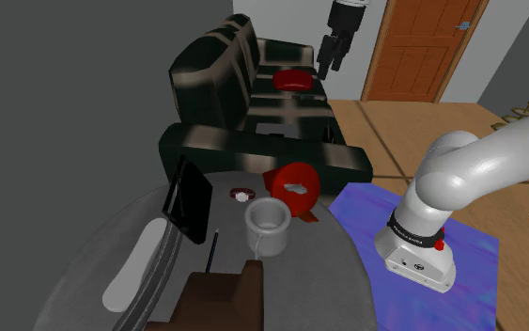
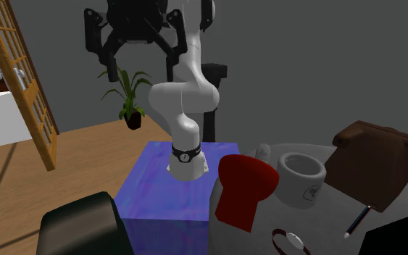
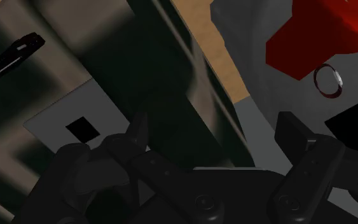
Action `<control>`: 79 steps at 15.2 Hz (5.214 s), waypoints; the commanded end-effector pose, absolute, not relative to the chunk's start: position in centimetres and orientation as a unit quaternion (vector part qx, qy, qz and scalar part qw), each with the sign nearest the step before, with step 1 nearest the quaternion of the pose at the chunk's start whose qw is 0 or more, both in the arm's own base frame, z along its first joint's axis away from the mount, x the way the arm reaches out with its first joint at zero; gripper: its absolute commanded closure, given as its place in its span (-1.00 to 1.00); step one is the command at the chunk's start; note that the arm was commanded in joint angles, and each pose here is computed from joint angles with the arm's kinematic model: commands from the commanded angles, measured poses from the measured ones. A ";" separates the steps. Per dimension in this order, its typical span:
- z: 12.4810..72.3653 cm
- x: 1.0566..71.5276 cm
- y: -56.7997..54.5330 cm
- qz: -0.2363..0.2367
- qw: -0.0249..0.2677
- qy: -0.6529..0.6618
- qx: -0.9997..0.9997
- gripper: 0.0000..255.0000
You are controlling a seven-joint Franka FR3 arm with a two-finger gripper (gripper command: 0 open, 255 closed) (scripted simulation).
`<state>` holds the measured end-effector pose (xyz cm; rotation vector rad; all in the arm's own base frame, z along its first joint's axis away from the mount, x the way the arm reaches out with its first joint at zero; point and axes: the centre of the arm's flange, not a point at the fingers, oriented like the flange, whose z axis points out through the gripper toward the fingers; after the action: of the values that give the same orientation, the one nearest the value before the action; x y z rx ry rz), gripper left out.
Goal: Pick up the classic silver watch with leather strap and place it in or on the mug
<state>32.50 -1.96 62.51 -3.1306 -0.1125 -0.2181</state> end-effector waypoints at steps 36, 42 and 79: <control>32.5 35.8 28.5 -0.195 -0.091 -0.045 -0.976 -1.00; 31.3 36.3 28.3 -0.195 -0.091 -0.045 -0.976 -1.00; 43.4 36.3 28.3 -0.195 -0.091 -0.045 -0.976 1.00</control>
<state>36.24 28.19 42.89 -3.2554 -0.1485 -0.6512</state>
